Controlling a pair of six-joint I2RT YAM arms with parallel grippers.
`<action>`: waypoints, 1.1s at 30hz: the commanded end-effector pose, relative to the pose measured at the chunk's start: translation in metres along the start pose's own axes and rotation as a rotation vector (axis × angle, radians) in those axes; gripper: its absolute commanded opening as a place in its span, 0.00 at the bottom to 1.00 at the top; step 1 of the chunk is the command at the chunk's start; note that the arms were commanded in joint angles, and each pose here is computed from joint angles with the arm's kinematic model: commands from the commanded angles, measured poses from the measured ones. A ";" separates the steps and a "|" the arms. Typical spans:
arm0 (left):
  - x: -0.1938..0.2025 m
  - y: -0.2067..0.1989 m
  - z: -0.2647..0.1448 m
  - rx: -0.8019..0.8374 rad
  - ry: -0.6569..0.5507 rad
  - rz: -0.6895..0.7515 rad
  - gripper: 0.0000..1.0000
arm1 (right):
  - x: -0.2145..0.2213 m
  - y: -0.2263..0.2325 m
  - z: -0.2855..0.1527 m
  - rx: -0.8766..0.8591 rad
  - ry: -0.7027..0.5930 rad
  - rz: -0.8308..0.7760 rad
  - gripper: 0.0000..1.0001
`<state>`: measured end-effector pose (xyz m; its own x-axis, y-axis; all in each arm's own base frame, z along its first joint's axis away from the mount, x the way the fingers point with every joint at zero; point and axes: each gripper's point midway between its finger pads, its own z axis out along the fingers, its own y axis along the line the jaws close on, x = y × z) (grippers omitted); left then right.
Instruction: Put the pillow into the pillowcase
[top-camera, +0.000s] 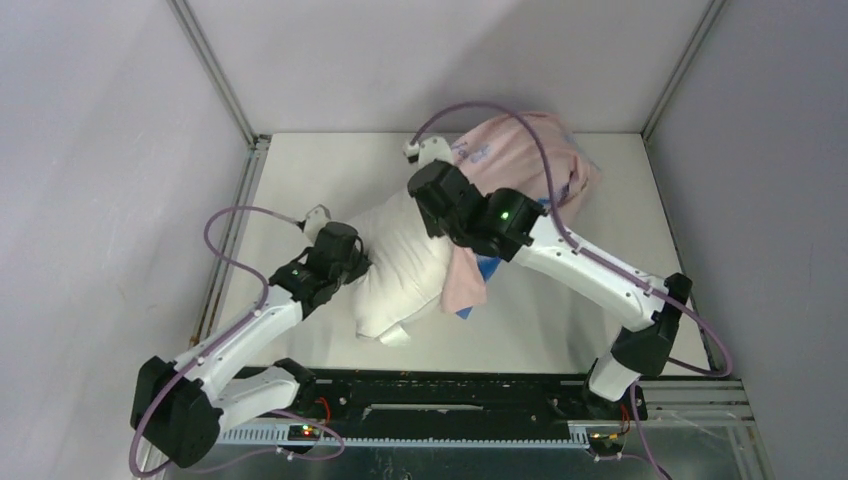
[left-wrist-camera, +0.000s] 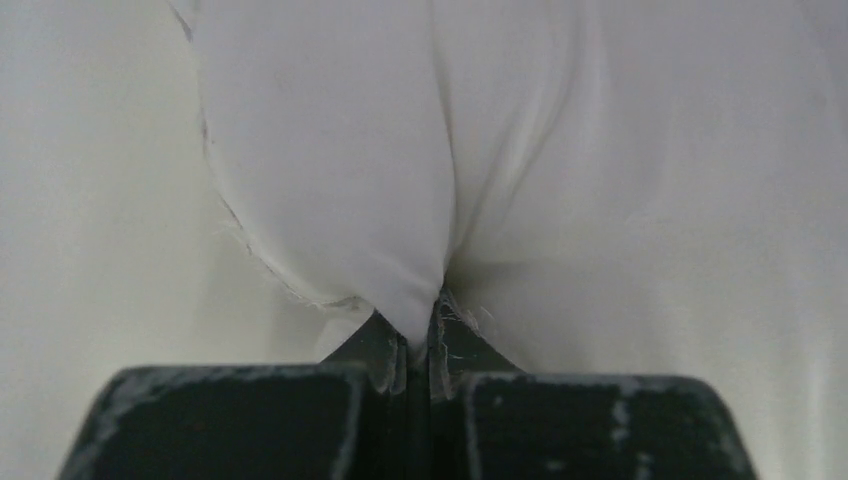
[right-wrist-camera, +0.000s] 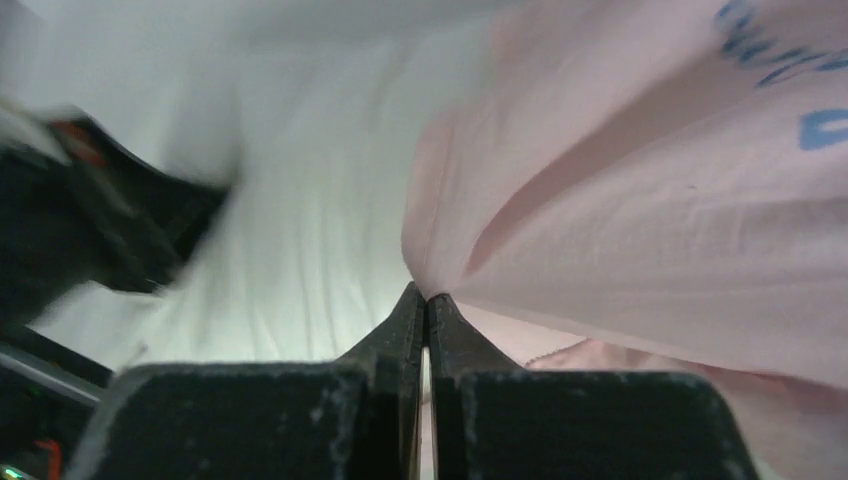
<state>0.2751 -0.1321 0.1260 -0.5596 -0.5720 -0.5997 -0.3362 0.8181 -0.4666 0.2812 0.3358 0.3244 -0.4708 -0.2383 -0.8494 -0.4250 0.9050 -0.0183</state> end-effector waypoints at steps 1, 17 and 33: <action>-0.071 -0.077 -0.057 0.275 -0.160 -0.106 0.00 | 0.075 0.007 0.039 -0.049 0.133 0.080 0.00; -0.003 -0.043 -0.005 0.171 -0.030 -0.086 0.00 | 0.047 0.039 0.001 -0.197 0.084 0.041 0.00; 0.001 -0.020 -0.007 0.149 -0.042 -0.067 0.00 | 0.042 -0.048 0.028 0.121 0.118 -0.108 0.81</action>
<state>0.2829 -0.1458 0.1424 -0.4837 -0.6390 -0.5981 -0.2753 0.7598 -0.5890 0.2619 0.3222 0.2578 -0.5570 -0.3722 -0.7425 -0.5039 0.8621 -0.0542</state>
